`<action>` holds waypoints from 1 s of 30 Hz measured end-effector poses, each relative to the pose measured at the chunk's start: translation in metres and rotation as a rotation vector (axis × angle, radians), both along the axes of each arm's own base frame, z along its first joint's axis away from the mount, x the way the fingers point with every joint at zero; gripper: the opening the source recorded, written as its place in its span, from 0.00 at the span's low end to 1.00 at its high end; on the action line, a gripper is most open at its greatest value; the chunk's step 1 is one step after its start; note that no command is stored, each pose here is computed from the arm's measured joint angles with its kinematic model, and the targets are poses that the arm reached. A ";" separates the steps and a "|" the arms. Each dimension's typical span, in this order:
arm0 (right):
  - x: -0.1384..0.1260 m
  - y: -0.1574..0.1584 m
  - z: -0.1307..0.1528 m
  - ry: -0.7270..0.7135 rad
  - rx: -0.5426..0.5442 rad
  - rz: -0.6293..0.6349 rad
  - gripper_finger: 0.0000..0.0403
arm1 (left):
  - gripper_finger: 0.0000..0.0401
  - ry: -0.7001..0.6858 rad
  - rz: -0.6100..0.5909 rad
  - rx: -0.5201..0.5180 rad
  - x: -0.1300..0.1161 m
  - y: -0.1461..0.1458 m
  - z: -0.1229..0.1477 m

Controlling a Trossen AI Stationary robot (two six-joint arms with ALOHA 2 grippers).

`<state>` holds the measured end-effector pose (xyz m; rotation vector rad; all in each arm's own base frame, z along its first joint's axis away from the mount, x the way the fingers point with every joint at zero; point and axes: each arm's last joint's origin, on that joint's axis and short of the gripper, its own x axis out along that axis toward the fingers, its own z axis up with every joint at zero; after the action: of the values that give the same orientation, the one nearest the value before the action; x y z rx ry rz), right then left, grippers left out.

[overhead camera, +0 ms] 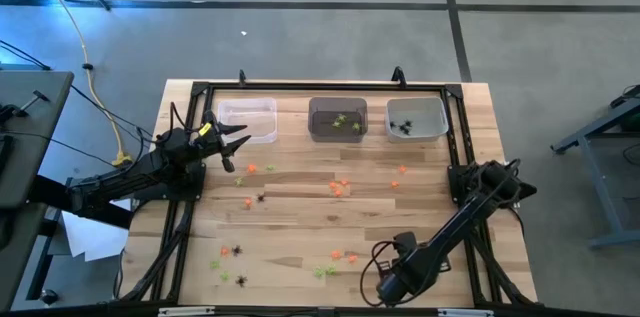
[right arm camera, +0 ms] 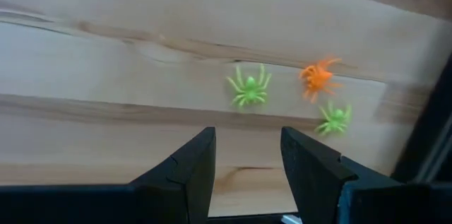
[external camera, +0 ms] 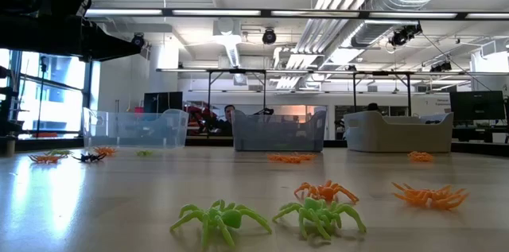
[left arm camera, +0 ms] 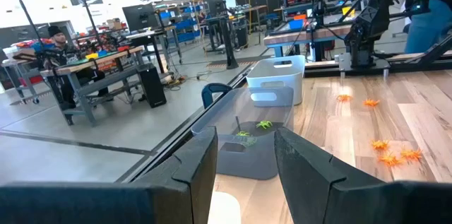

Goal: Sort Halloween decoration
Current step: Put the green spider toy into the black bin

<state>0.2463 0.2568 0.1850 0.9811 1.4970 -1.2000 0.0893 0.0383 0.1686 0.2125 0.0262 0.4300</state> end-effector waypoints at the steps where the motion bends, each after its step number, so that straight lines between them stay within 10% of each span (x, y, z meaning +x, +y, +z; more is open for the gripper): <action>1: 0.000 -0.001 0.000 0.009 0.007 0.004 0.39 | 0.33 0.000 0.000 0.000 0.000 0.000 0.000; 30: -0.015 -0.031 -0.059 -0.152 0.203 0.051 0.25 | 0.33 0.000 0.000 0.000 0.000 0.000 0.000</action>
<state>0.2310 0.2261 0.1263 1.1358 1.5336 -0.9288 0.0893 0.0383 0.1686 0.2126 0.0261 0.4300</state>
